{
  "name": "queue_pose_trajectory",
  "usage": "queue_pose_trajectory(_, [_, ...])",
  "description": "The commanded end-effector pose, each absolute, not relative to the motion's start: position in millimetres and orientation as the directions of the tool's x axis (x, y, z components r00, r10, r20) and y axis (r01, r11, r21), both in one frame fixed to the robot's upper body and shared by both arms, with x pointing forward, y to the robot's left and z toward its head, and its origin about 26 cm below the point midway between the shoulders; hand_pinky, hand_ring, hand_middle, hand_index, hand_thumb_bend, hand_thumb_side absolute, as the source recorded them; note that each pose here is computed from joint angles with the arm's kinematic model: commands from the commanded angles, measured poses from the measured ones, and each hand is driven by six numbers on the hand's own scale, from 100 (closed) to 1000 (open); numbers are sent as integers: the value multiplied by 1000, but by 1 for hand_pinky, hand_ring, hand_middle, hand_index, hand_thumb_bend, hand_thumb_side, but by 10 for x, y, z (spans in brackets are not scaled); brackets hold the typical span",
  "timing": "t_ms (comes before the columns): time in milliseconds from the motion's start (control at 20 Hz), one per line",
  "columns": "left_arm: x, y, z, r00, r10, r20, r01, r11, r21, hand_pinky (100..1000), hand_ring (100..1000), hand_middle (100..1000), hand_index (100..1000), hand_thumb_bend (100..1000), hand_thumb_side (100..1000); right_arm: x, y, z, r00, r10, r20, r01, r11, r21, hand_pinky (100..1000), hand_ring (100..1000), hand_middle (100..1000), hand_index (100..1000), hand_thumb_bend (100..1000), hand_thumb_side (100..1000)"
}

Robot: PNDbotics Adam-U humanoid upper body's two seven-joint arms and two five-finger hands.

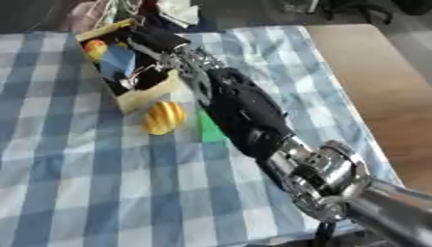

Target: Pick up objects on the table and place them in the box.

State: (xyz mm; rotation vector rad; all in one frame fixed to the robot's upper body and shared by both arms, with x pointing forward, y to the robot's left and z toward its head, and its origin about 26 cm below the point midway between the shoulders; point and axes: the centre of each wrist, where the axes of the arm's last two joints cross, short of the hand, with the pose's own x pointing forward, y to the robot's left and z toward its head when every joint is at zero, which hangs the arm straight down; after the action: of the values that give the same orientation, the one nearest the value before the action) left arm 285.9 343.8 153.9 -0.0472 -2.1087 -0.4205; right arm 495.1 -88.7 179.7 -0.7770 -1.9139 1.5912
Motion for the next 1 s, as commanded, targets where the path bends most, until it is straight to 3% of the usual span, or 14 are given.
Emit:
queue_pose_trajectory(50, [2853, 3429, 1620, -568, -134, 812, 201, 934, 295, 747, 542, 605, 775, 100, 625, 4963, -878, 1921, -683, 730, -6, 176, 157, -972, 739, 808, 893, 943, 281, 519])
queue_pose_trajectory(300, [2849, 3433, 1613, -565, -135, 814, 200, 935, 293, 747, 542, 604, 775, 100, 625, 4970, -922, 1999, -692, 722, -7, 219, 201, -955, 745, 819, 908, 946, 248, 516])
queue_pose_trajectory(500, [2838, 3452, 1605, -560, -142, 816, 191, 936, 294, 747, 542, 604, 774, 100, 626, 4983, -1114, 2146, -730, 683, 24, 209, 257, -944, 720, 784, 850, 936, 182, 494])
queue_pose_trajectory(750, [2816, 3489, 1583, -550, -155, 821, 175, 939, 295, 748, 541, 603, 774, 100, 627, 4953, -1473, 2320, -806, 587, 81, 104, 274, -956, 723, 786, 848, 942, 100, 462])
queue_pose_trajectory(1000, [2805, 3511, 1572, -542, -168, 823, 168, 939, 302, 749, 541, 603, 774, 100, 629, 4795, -1898, 2509, -867, 487, 110, 2, 223, -975, 733, 796, 859, 954, 100, 460])
